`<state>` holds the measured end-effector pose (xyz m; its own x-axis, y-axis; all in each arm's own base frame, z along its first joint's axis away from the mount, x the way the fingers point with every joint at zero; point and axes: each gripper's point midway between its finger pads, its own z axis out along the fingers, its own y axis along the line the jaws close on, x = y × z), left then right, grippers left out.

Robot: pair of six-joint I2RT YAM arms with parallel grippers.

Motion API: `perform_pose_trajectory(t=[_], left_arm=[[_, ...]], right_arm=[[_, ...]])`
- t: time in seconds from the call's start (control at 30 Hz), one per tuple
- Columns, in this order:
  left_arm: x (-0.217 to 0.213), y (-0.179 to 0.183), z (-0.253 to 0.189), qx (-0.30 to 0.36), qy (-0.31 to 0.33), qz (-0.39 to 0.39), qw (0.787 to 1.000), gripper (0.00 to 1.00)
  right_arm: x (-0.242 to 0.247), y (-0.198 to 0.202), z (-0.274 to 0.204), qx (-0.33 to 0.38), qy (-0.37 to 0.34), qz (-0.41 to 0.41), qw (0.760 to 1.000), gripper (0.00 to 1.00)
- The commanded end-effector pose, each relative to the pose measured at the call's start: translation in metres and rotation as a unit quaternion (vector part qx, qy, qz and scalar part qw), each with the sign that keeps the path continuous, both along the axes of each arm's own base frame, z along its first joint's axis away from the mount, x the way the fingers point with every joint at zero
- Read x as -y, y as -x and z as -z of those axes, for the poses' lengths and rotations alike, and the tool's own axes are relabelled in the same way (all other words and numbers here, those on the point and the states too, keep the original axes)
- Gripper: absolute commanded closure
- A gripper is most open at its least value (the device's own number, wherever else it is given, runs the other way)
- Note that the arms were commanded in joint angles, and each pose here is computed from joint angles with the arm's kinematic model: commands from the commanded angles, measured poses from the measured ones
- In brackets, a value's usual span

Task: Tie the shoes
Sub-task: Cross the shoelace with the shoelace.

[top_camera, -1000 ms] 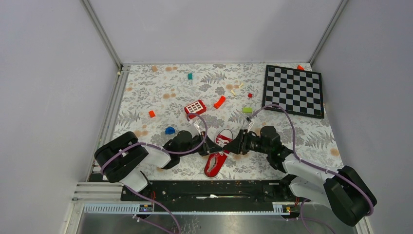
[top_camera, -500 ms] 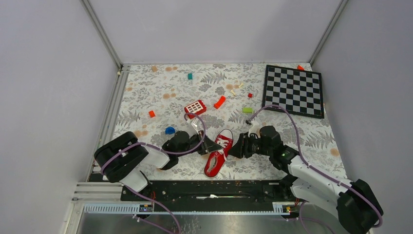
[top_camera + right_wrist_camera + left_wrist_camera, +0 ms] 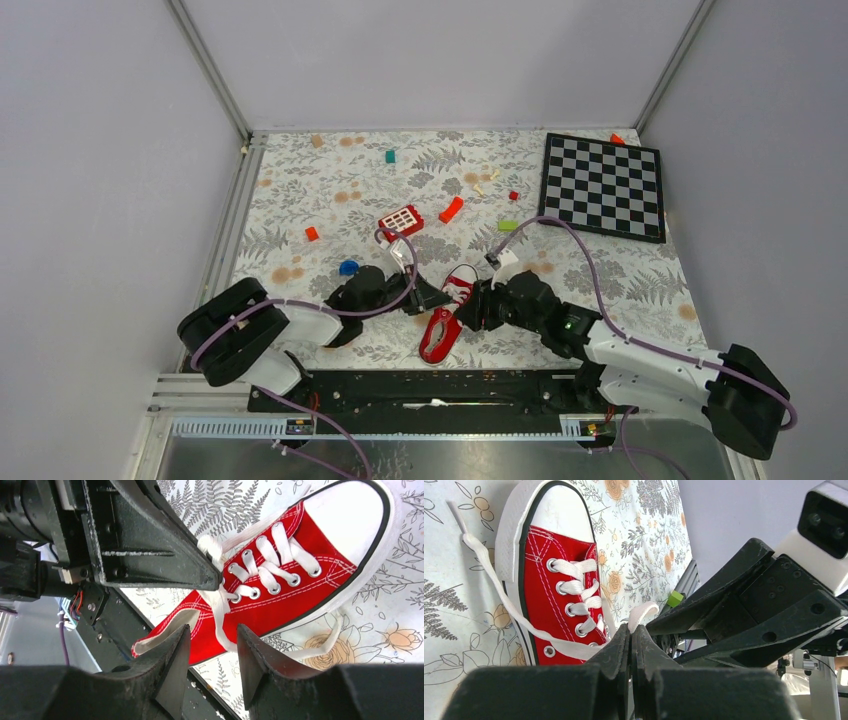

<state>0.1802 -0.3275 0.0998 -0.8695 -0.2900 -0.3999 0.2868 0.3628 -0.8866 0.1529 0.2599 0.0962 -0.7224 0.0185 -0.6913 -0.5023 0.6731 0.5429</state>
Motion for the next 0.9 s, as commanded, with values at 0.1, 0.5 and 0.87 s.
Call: perform_pose_trajectory(t=[0.1, 0.5, 0.87], left_arm=[[0.005, -0.007, -0.029, 0.046, 0.02, 0.01, 0.999, 1.0], [0.005, -0.009, -0.03, 0.046, 0.02, 0.009, 0.999, 1.0], [0.011, -0.012, -0.028, 0.041, 0.017, 0.015, 0.999, 1.0]], right_arm=[[-0.016, -0.027, -0.031, 0.053, 0.0, 0.036, 0.998, 0.52], [-0.032, -0.018, -0.032, 0.063, 0.024, 0.004, 0.998, 0.52], [-0.04, -0.015, -0.025, 0.064, 0.041, -0.015, 0.997, 0.52]])
